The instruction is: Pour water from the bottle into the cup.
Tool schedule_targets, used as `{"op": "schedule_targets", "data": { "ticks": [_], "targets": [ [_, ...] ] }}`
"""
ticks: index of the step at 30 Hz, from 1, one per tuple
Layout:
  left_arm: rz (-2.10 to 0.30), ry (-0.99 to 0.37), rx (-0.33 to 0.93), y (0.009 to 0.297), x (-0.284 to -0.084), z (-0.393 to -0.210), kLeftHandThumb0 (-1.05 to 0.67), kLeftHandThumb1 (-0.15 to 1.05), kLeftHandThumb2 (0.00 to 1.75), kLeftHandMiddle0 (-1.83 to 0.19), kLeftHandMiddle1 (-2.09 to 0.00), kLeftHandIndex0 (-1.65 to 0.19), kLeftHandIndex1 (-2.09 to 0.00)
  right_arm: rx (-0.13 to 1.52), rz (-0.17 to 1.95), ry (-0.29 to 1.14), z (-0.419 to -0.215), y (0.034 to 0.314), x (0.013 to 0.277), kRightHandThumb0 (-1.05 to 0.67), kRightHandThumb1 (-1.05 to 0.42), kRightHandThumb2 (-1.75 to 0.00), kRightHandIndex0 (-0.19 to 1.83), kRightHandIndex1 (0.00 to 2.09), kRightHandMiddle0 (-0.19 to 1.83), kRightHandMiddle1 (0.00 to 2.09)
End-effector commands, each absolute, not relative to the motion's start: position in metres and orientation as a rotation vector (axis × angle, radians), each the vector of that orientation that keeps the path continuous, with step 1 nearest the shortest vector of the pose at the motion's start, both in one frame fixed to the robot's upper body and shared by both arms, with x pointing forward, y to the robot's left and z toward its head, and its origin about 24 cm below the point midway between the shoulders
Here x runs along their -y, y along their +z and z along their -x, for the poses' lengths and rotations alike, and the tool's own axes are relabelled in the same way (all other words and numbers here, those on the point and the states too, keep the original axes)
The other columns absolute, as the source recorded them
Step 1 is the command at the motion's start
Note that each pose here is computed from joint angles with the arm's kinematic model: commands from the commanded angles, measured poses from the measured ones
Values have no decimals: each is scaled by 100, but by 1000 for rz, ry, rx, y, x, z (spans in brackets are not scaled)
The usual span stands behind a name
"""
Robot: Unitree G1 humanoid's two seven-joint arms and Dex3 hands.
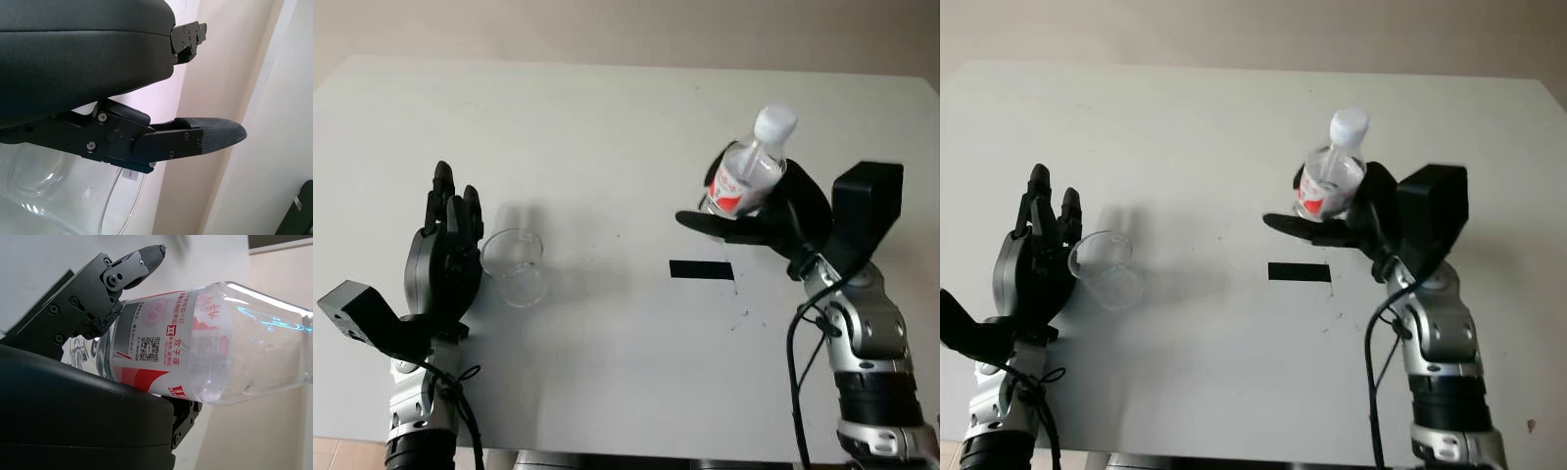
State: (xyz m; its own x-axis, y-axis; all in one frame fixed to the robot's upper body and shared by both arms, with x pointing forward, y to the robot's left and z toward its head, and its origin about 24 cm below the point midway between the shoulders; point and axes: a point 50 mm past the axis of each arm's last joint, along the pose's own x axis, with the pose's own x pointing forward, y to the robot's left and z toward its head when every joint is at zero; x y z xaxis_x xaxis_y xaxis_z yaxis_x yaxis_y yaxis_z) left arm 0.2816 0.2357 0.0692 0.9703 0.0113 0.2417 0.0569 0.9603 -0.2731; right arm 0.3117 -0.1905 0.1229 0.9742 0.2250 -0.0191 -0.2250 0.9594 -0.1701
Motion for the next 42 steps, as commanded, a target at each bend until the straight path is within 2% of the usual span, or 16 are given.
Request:
{"op": "schedule_targets", "data": {
  "ticks": [1, 5, 11, 16, 19, 25, 34, 36, 38, 40, 41, 42],
  "targets": [
    [295, -16, 205, 59, -235, -276, -78, 105, 49, 19, -1, 19, 0, 25, 195, 227, -309, 130, 190, -22, -105, -28, 92, 209, 51, 209],
    [309, -18, 204, 60, -236, -276, -78, 105, 49, 19, 0, 19, 0, -5, 209, 239, -309, 126, 187, -20, -105, -29, 88, 209, 46, 209],
    [313, -9, 202, 59, -238, -275, -78, 105, 46, 19, -3, 19, 0, -112, 200, 245, -313, 118, 183, -21, -105, -31, 97, 209, 45, 209],
    [311, -8, 204, 60, -239, -275, -78, 105, 47, 19, -3, 19, 0, -200, 141, 278, -314, 109, 182, -20, -105, -31, 128, 209, 49, 209],
    [308, -15, 203, 60, -240, -275, -77, 105, 47, 19, -2, 19, 0, -234, 124, 273, -313, 107, 181, -19, -105, -30, 134, 209, 52, 209],
    [294, -16, 203, 62, -240, -276, -77, 105, 49, 19, -1, 19, 0, -227, 132, 271, -312, 106, 182, -19, -105, -31, 140, 209, 55, 209],
    [291, -15, 206, 61, -241, -276, -77, 105, 51, 19, -1, 19, 0, -181, 174, 269, -309, 98, 181, -19, -105, -28, 138, 209, 58, 209],
    [293, -15, 205, 61, -242, -276, -77, 105, 51, 19, 0, 19, 0, -144, 221, 284, -308, 97, 181, -20, -105, -28, 133, 209, 62, 209],
    [293, -15, 205, 61, -242, -276, -77, 105, 51, 19, -1, 19, 0, -92, 256, 308, -307, 94, 180, -22, -105, -23, 118, 209, 70, 209],
    [294, -17, 206, 61, -242, -276, -77, 105, 51, 19, -1, 19, 0, -54, 275, 330, -305, 90, 179, -26, -105, -13, 83, 209, 65, 209],
    [294, -18, 206, 61, -242, -276, -77, 105, 50, 19, -1, 19, 0, -40, 280, 338, -304, 88, 180, -30, -103, -9, 64, 209, 55, 209],
    [293, -18, 205, 61, -242, -276, -76, 105, 50, 19, 0, 19, 0, -32, 278, 343, -303, 86, 180, -36, -100, -7, 38, 209, 36, 209]
  ]
}}
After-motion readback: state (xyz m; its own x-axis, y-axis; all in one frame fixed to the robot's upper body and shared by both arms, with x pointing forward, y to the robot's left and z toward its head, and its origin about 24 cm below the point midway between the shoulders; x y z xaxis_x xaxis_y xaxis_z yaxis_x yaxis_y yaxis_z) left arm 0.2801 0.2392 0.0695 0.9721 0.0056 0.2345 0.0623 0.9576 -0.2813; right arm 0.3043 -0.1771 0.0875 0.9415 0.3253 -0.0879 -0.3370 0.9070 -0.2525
